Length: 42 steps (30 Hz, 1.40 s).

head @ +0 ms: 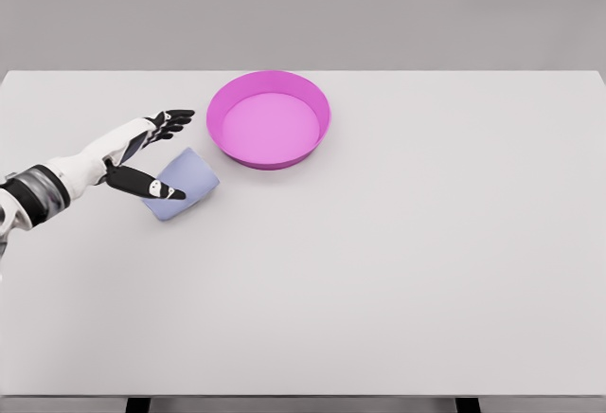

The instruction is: Flip the cup with left arm and place it on the plate

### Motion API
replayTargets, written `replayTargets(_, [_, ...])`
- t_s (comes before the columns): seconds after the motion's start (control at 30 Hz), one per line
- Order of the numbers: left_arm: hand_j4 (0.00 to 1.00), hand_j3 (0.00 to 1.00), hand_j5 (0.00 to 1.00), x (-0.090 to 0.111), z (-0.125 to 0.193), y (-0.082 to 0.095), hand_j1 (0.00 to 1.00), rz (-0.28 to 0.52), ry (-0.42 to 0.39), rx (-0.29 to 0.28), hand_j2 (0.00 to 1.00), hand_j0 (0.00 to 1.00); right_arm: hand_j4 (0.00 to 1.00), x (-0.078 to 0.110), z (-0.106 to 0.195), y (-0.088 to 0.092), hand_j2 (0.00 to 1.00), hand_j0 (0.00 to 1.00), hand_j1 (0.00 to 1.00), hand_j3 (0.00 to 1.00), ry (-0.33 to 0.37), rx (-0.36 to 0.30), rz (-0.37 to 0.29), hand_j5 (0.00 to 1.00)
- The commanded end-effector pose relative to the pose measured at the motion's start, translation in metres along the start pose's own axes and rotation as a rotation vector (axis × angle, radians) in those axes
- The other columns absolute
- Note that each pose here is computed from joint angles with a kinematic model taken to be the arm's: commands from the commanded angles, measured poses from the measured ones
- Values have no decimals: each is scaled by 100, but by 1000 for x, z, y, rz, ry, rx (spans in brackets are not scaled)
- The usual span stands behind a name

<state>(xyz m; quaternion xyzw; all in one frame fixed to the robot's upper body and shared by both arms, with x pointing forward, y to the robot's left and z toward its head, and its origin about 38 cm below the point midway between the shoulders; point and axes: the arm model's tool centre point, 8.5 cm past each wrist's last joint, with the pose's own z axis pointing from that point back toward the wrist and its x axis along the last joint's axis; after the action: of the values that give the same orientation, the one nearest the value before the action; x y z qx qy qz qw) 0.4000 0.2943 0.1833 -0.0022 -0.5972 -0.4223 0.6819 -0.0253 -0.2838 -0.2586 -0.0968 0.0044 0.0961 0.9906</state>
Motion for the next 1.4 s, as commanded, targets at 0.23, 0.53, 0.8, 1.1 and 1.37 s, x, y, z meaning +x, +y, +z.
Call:
replayTargets(0.23, [100,100,100,2,-10,-11,100,-18,-1,7,100,100,100,0,0,0,100,100,100,100,-1,1,1,100])
replayTargets(0.53, [100,100,100,-1,-8,-14,100,-10,5,0,100,100,100,0,0,0,100,100,100,100,-1,1,-1,100])
replayTargets(0.8, [100,100,100,0,-9,-13,100,-17,8,5,100,100,100,0,0,0,100,100,100,100,1,-1,1,100])
replayTargets(1.1, [100,100,100,-5,-8,-13,100,-29,46,16,100,100,100,0,0,0,100,100,100,100,-1,0,2,100])
replayTargets(1.37, [100,100,100,-5,-13,-16,100,7,60,18,100,100,100,0,0,0,100,100,100,100,-1,-1,-1,100])
